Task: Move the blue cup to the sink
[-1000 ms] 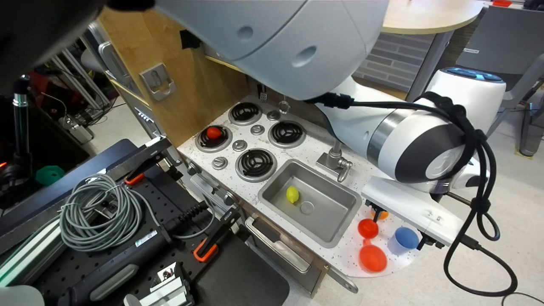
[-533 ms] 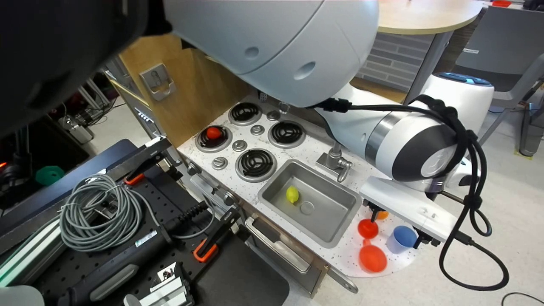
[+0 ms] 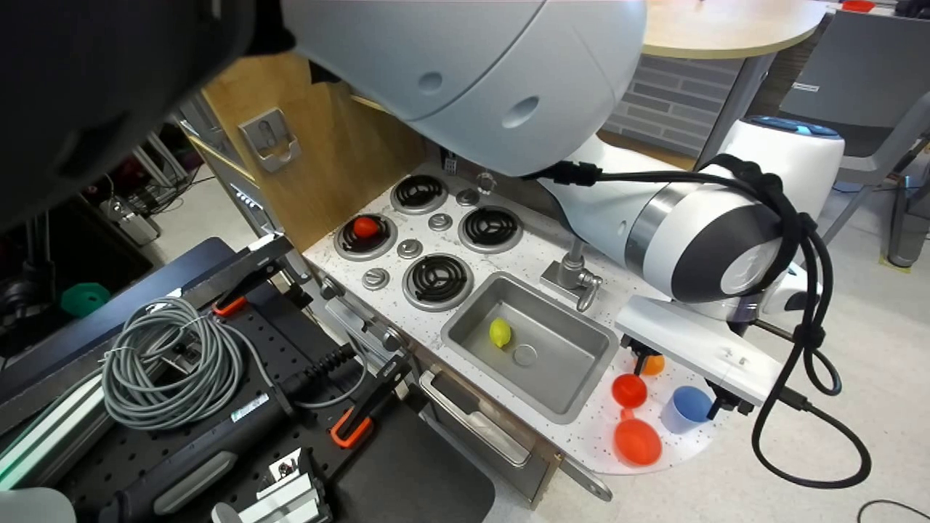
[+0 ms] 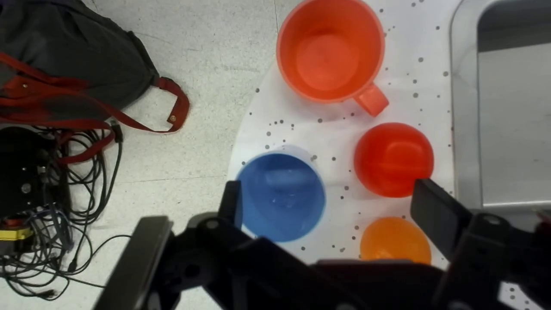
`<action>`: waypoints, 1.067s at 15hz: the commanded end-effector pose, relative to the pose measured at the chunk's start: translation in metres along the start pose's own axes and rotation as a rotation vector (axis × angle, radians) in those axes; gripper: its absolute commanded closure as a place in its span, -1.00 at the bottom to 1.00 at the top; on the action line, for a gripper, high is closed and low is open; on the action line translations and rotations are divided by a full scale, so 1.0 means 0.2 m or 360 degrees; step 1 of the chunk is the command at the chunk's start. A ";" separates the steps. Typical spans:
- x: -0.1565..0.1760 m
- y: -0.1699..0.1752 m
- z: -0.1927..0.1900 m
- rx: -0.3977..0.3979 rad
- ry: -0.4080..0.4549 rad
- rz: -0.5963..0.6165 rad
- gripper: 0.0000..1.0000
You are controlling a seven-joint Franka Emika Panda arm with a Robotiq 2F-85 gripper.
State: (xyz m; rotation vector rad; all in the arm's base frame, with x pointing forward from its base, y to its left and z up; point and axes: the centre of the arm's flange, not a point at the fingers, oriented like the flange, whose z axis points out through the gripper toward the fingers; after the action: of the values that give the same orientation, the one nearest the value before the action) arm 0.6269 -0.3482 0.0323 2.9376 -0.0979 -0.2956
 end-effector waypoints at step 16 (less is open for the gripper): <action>0.06 -0.10 0.03 -0.0035 -0.0011 0.0105 -1.00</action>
State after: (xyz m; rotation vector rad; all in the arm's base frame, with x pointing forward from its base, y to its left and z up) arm 0.6330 -0.3336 0.0290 2.9292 -0.1697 -0.2851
